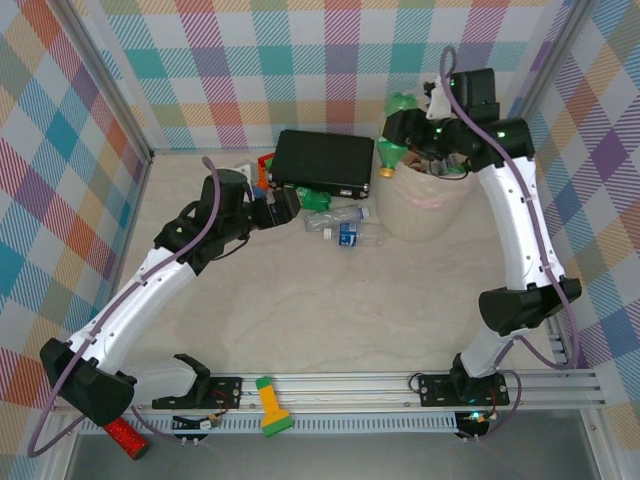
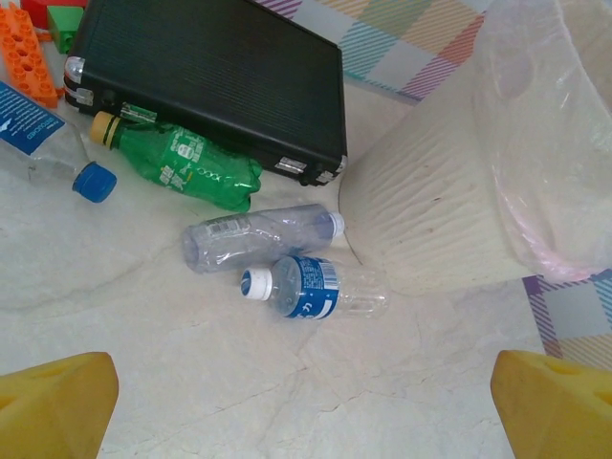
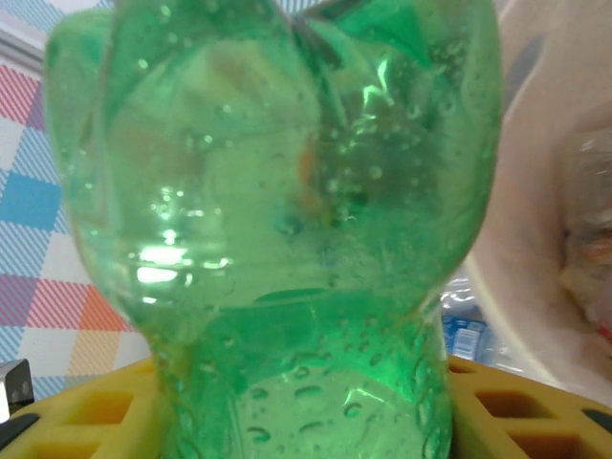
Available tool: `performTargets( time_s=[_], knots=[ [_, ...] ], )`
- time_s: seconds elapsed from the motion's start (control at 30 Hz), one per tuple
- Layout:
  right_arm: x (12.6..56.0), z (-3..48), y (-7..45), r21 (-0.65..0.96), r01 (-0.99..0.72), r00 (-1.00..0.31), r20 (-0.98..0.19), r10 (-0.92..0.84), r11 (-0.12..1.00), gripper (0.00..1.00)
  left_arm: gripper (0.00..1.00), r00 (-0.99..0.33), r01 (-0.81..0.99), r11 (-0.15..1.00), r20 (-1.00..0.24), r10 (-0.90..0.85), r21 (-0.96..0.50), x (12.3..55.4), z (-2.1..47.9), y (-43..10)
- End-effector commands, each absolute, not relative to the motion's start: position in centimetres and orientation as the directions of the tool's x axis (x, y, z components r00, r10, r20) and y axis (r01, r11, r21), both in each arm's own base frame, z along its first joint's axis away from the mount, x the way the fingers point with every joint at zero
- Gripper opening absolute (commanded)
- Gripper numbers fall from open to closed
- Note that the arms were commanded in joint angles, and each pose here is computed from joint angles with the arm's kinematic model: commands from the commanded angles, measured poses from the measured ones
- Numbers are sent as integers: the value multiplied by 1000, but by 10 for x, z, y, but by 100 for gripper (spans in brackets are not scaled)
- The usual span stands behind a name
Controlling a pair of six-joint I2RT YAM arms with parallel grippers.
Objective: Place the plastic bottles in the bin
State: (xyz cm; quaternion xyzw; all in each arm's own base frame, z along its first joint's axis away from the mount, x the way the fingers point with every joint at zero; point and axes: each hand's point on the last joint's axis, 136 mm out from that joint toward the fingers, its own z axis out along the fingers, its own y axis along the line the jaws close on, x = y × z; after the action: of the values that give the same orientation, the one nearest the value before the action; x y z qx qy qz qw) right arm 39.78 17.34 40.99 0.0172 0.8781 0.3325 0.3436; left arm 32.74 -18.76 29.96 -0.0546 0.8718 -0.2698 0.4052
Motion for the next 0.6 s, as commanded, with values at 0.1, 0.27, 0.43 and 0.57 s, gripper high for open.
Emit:
performTargets(
  time_s=[0.1,0.27,0.43,0.57],
  knots=[
    [402,400,133,511,-133,-778,-585,229,849,52,100,-643,129,859,-701,-308,-496,319,306,-173],
    [412,400,107,477,-87,-764,-595,249,875,52,99,-644,120,864,-700,-307,-489,313,304,-166],
    [422,394,83,433,-42,-749,-610,258,901,52,100,-644,107,866,-698,-313,-488,308,301,-160],
    [430,386,73,420,-15,-753,-602,266,907,53,99,-639,103,868,-701,-317,-486,306,303,-157]
  ],
)
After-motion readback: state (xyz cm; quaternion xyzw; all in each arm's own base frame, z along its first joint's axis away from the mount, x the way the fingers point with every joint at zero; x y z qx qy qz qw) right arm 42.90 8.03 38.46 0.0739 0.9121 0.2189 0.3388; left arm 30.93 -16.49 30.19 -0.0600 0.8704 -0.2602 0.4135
